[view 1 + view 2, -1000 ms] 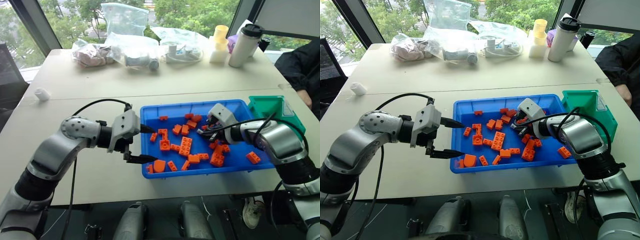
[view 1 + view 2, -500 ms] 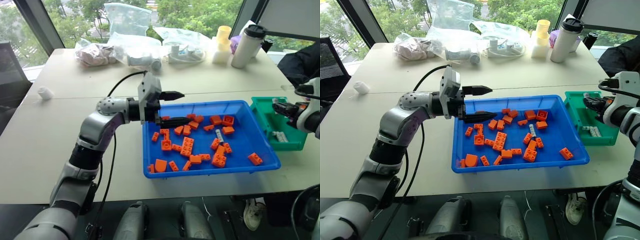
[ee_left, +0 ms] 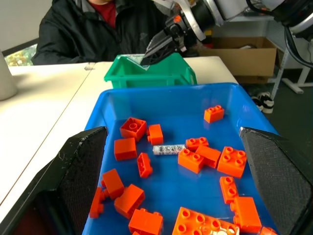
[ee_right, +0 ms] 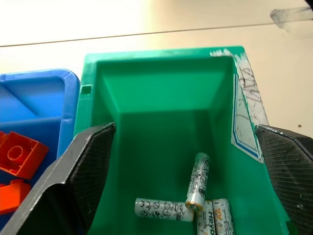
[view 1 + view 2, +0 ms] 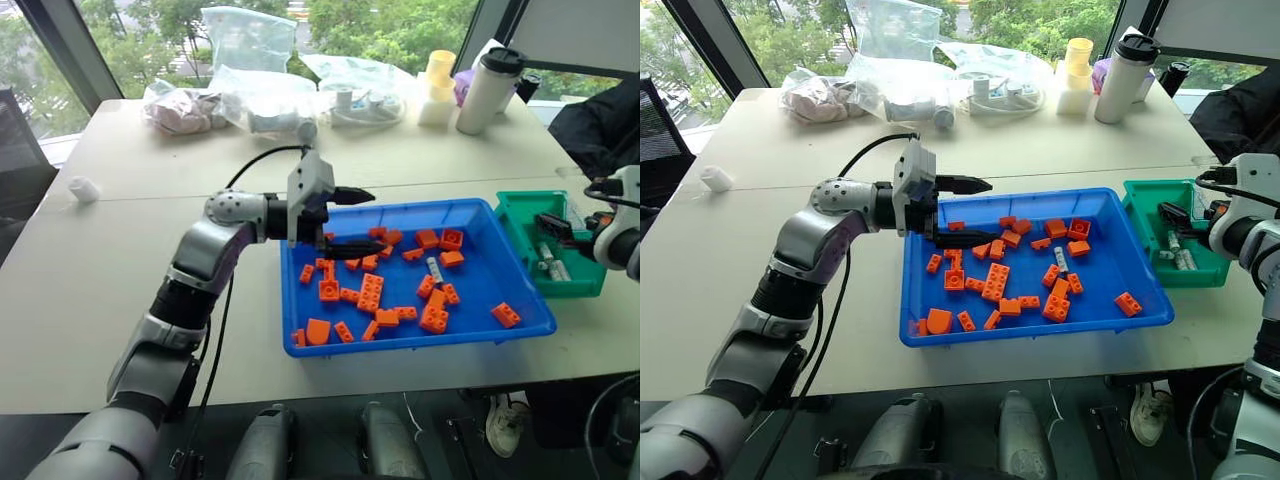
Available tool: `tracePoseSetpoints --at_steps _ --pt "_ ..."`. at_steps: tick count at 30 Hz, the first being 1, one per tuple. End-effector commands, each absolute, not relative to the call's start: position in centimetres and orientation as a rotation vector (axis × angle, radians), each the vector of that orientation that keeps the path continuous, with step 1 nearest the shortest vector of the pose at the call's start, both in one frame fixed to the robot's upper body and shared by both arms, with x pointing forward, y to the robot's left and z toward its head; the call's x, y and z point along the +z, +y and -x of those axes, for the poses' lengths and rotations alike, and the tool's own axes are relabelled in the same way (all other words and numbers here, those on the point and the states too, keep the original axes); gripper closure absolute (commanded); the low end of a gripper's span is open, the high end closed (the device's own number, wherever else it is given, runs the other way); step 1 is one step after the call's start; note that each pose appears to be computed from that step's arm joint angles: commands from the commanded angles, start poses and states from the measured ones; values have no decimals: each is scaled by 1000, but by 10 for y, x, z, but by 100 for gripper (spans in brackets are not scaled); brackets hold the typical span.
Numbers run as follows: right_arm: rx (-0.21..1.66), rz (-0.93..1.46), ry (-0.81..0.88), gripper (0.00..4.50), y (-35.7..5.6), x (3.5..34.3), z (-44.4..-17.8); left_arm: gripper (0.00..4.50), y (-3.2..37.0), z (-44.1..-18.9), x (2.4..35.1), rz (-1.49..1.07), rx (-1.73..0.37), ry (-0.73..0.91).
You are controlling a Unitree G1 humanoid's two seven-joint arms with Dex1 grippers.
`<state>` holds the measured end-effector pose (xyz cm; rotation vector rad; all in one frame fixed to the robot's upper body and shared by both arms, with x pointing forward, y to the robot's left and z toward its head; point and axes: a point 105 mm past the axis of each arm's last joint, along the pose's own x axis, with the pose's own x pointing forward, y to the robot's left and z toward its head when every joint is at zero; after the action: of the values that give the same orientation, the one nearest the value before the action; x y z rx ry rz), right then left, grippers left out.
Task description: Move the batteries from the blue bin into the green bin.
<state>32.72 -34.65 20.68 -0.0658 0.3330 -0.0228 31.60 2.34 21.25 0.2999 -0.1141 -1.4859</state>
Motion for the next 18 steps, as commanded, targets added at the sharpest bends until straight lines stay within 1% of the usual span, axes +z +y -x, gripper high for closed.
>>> tracePoseSetpoints --at_steps 1,4,7,9,11,18 --pt "258 214 358 6 -300 218 -316 0 34 -294 210 -376 -1569 -72" --pt "390 260 474 6 -278 196 -305 0 43 -281 204 -420 -1609 -12" --pt "453 184 524 6 -253 179 -308 0 51 -274 198 -491 -1612 38" --pt "419 36 539 6 -242 172 -314 0 53 -274 195 -517 -1590 46" --pt "393 -64 553 6 -235 169 -318 0 54 -275 194 -527 -1577 48" --pt "358 -166 595 6 -222 161 -314 0 53 -273 199 -475 -1545 21"
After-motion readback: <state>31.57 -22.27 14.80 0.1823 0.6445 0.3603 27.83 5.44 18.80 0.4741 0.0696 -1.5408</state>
